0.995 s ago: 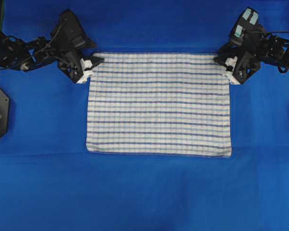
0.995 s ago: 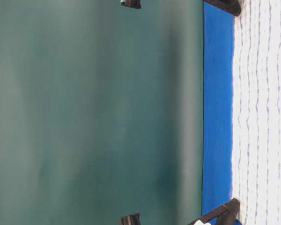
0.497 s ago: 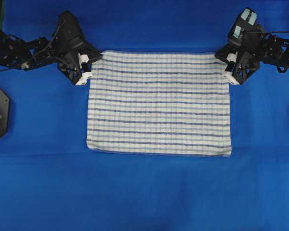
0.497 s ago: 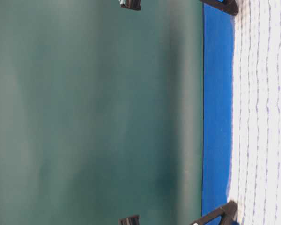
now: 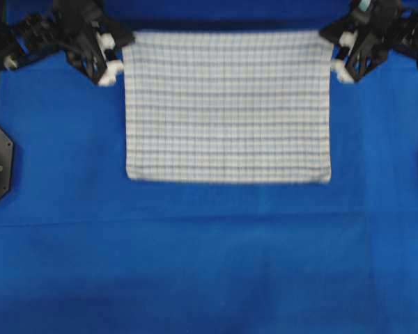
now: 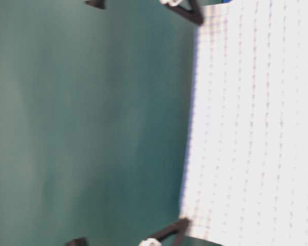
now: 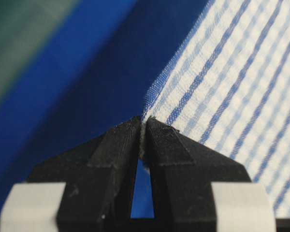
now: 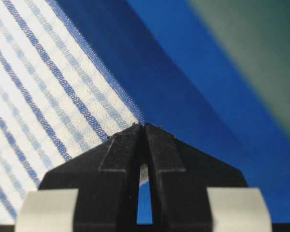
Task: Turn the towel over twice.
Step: 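Lift the towel by its corners and pull it toward the far side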
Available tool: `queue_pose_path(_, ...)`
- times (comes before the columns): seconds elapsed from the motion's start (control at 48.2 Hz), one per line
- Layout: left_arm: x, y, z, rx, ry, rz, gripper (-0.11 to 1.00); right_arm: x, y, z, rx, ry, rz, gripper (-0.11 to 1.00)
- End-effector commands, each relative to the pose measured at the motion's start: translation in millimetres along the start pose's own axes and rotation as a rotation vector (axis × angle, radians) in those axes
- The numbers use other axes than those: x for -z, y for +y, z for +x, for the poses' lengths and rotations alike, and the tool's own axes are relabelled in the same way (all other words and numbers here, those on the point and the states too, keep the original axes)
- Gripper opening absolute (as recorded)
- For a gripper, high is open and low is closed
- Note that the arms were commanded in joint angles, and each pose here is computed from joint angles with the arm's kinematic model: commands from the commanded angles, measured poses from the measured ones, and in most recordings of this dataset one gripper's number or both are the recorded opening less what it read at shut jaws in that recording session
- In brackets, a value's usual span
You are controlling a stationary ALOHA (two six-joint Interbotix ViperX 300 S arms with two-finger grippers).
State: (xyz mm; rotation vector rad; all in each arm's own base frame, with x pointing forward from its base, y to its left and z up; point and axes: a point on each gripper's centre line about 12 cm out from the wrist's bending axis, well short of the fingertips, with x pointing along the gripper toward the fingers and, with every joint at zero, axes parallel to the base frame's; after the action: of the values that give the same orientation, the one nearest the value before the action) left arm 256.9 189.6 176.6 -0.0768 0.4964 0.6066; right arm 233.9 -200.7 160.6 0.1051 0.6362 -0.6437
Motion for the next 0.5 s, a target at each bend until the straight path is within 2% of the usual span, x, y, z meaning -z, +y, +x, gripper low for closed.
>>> queue_pose_path(0.0,-33.5,11.2,-10.6,-0.032,-0.089,0.019,0.03,-30.4,-13.6,-13.7,0.038,-0.08,-0.005,0.04)
queue_pose_path(0.166,-61.6,22.9,-18.8,-0.072,-0.165,0.09,0.03,-66.0,-33.0,-31.6,0.094,-0.162,-0.039,0.04)
queue_pose_path(0.332,-84.3,41.1,-22.2,-0.125,-0.219,0.081,0.03,-94.0,-46.1,-40.4,0.135,-0.221,-0.072,0.04)
queue_pose_path(0.477,-104.6,48.5,-26.8,-0.146,-0.264,0.084,0.03,-116.3,-55.2,-47.3,0.161,-0.257,-0.093,0.04)
